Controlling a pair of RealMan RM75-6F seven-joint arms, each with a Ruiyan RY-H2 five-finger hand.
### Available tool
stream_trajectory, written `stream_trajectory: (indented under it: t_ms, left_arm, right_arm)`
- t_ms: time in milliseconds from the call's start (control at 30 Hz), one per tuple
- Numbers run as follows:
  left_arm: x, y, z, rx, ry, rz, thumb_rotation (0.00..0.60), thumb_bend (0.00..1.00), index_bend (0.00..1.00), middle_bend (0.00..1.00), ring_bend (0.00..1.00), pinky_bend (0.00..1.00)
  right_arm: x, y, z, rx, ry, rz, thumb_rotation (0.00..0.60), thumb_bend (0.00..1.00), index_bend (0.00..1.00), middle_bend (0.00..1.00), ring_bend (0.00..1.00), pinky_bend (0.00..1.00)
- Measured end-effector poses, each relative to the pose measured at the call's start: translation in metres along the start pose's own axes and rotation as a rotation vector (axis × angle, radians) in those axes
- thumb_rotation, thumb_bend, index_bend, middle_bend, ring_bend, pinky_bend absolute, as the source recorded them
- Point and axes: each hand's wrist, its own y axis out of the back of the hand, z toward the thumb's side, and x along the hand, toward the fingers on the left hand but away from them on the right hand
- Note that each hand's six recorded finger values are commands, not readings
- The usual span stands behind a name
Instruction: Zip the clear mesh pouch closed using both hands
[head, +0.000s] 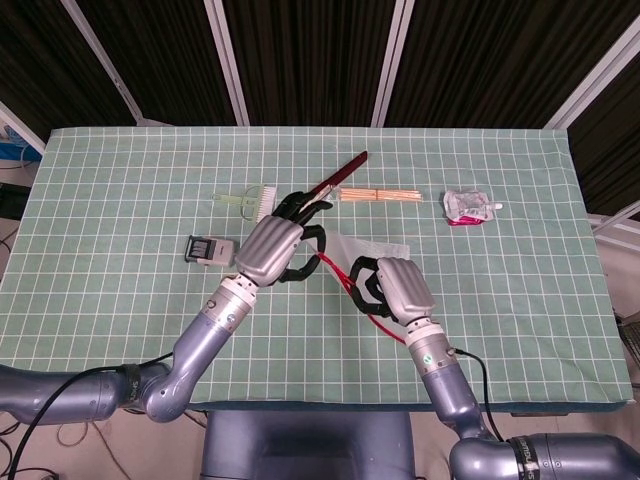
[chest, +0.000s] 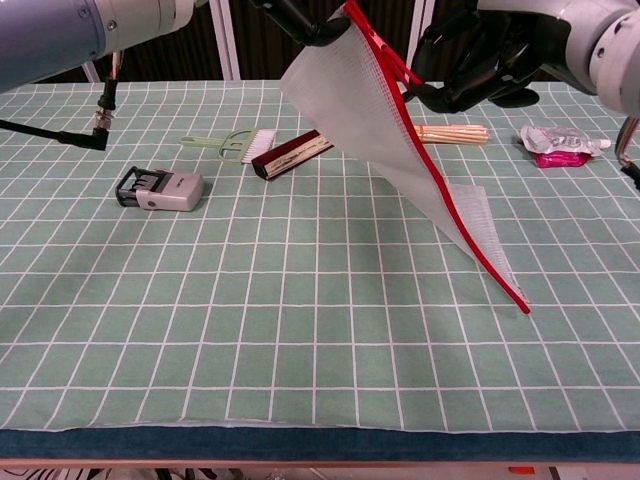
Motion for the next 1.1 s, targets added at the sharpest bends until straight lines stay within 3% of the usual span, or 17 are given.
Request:
stream_trajectory:
  t_ms: [367, 700, 1100]
  left_arm:
    - [0.003, 0.020, 0.009, -0.049, -0.030, 0.089, 0.600, 0.42, 0.60, 0.15, 0.00, 0.05]
    - [0.003, 0.044, -0.003, -0.042, -0.011, 0.149, 0.600, 0.42, 0.60, 0.15, 0.00, 0.05]
    - [-0.017, 0.077, -0.038, -0.017, 0.033, 0.203, 0.600, 0.42, 0.60, 0.15, 0.00, 0.05]
  right_arm:
    - [0.000, 0.003, -0.010, 0.016, -0.031, -0.017, 0.600, 0.58, 0.70, 1.00, 1.00, 0.94]
    - [-0.005, 0.011, -0.032, 0.052, -0.085, -0.044, 0.600, 0.58, 0.70, 1.00, 1.00, 0.94]
    - [-0.015, 0.056, -0.079, 0.075, -0.202, -0.154, 0.600, 0.58, 0.70, 1.00, 1.00, 0.94]
